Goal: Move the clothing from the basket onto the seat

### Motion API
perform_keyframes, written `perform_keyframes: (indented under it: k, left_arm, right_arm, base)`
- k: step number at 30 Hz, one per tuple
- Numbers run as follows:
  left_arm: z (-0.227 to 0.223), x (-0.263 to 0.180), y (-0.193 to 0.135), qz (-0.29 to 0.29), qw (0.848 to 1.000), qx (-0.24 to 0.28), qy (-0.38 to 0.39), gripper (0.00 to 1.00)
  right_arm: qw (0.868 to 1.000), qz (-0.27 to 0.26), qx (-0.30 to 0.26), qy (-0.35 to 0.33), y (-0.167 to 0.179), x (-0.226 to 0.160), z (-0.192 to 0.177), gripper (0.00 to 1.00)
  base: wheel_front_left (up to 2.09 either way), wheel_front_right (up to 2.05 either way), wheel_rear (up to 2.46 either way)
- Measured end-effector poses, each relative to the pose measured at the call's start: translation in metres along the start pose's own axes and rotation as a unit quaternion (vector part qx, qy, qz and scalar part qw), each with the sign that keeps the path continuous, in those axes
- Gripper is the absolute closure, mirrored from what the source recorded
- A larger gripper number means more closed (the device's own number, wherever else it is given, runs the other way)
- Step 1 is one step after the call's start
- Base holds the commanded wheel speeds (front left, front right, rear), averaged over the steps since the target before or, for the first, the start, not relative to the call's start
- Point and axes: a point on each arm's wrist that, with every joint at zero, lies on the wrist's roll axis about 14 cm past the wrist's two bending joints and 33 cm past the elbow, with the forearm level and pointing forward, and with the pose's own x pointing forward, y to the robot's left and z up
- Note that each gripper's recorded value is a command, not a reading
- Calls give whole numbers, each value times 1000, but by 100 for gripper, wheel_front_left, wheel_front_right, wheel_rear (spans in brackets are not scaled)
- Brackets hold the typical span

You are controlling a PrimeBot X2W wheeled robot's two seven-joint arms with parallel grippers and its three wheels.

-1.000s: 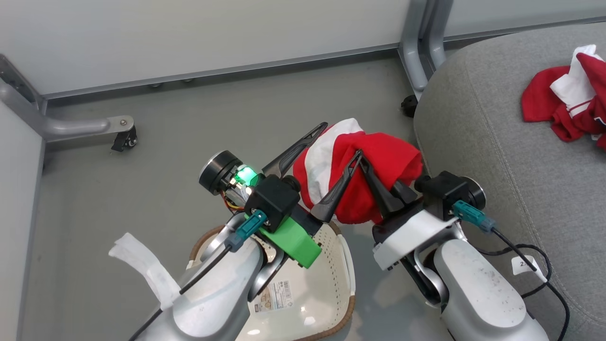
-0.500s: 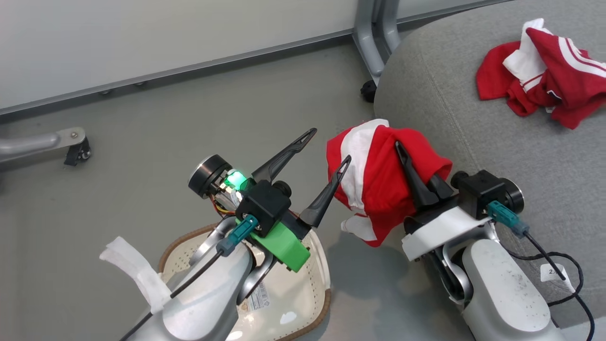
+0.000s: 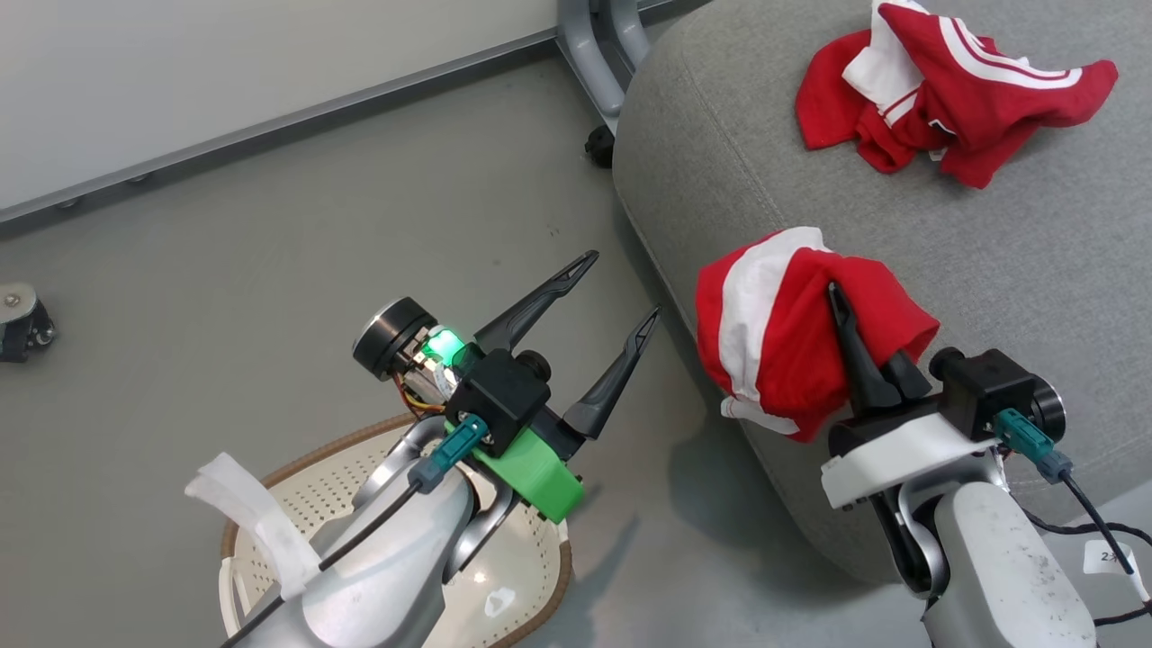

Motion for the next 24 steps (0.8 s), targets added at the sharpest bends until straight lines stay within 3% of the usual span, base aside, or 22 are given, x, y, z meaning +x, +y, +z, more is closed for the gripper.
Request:
perform_keyframes:
  k: [11,24]
  left_arm:
    - [-20,8,-6,-20,1000,-20,10,0]
    - [-47,9,9,-21,999,-38,24,0]
  right_arm:
    - [999,-43,-9,17,-29,-11,-10,100]
    - [993,-44,-64,-86,-44,65,54,100]
  base:
    - [0,0,0]
    - [0,0,0]
